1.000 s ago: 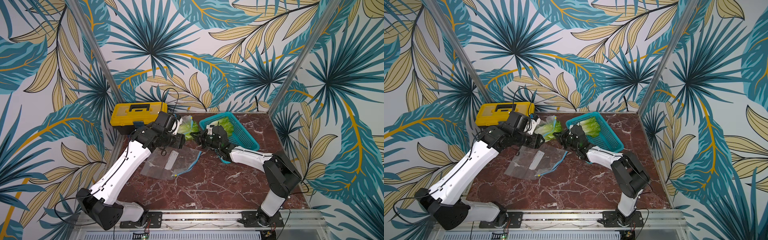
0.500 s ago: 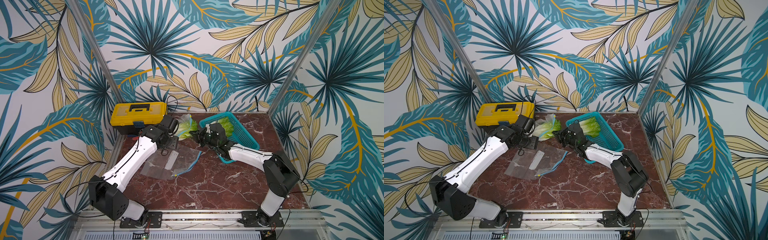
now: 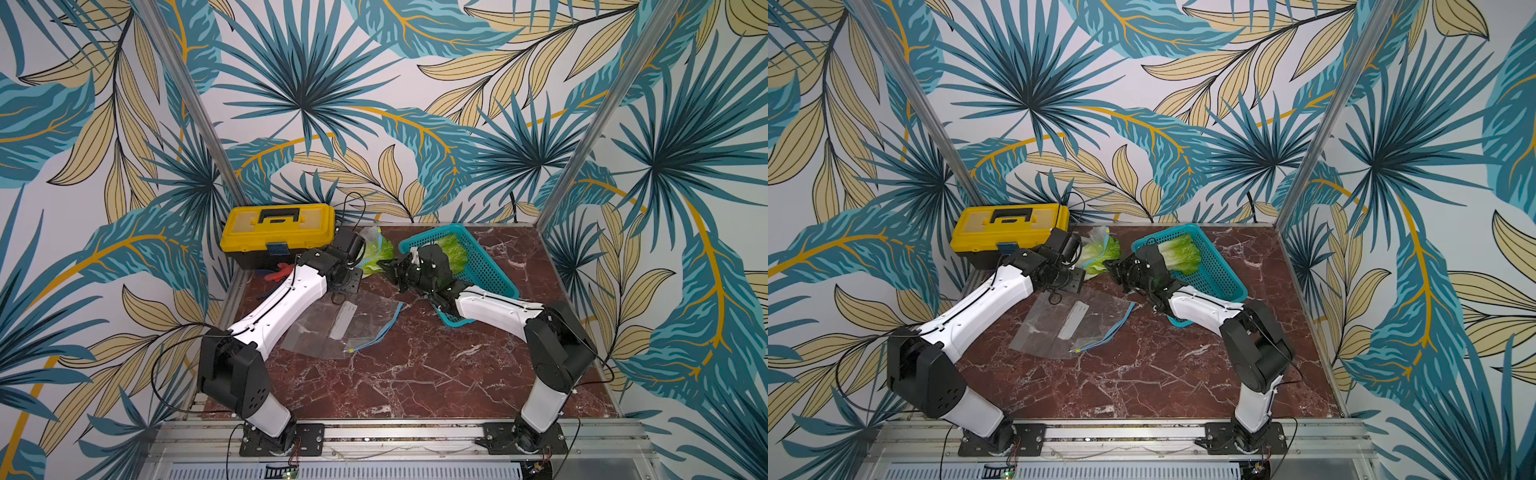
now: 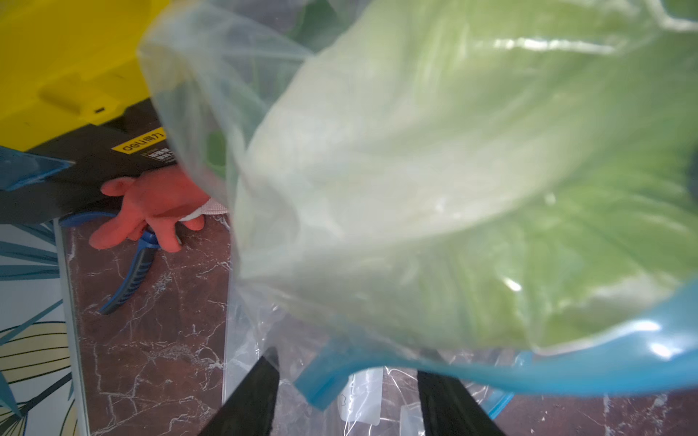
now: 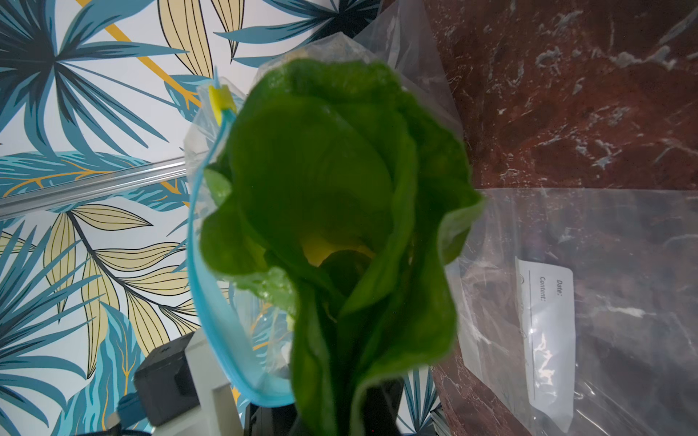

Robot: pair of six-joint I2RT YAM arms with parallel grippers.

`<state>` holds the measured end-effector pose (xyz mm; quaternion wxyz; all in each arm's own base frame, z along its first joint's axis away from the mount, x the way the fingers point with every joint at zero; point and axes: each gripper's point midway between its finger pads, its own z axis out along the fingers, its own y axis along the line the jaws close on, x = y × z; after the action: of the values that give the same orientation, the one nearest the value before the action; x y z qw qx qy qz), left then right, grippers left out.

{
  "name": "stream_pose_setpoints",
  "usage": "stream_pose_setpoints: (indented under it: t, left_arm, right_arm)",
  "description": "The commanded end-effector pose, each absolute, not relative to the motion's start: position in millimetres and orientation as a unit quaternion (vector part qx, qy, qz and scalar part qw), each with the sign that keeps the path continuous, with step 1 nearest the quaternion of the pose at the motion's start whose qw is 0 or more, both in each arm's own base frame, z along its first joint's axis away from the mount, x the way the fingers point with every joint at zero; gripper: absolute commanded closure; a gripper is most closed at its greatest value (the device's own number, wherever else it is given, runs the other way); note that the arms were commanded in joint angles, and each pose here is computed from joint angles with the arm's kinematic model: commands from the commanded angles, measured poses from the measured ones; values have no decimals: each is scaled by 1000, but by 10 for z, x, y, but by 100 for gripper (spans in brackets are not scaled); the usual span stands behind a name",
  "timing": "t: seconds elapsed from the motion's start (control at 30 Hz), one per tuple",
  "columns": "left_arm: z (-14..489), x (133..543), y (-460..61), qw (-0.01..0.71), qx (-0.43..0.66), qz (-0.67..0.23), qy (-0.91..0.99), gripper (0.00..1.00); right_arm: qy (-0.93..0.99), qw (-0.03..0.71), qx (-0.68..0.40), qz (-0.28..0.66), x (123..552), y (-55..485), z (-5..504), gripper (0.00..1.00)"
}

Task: Put the chinese cabbages into a zipper bag and zip it
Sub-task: Place the Chinese cabbage in the zipper food storage bag.

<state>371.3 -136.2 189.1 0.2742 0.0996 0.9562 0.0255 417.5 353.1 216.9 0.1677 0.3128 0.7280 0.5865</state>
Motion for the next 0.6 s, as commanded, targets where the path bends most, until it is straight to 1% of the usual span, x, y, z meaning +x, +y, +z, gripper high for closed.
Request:
stream_pose_setpoints:
  t: [0.0,0.1,0.2,0.47,0.53,0.57]
  left_arm:
    - [1893,3816,-1282,293,105,49,949,44]
    - [1837,3849,-1256,289,108,57,949,48]
    - [1847,3882,-1269,295,110,56,948,56]
    - [1848,3880,-1331,294,119,39,948,85]
    - [1840,3840,-1359,290,125,28,948,100]
    - [1845,3812,-1387,289,131,19,948,100]
  right_arm:
    - [724,171,320,586,4228,3548,2151,100]
    - [724,170,320,587,4233,3560,2145,100]
    - [725,169,320,586,4231,3576,2128,100]
    - [725,165,322,586,4248,3601,2081,100]
    - [724,164,320,589,4256,3619,2112,100]
    - [724,165,317,589,4265,3625,2132,100]
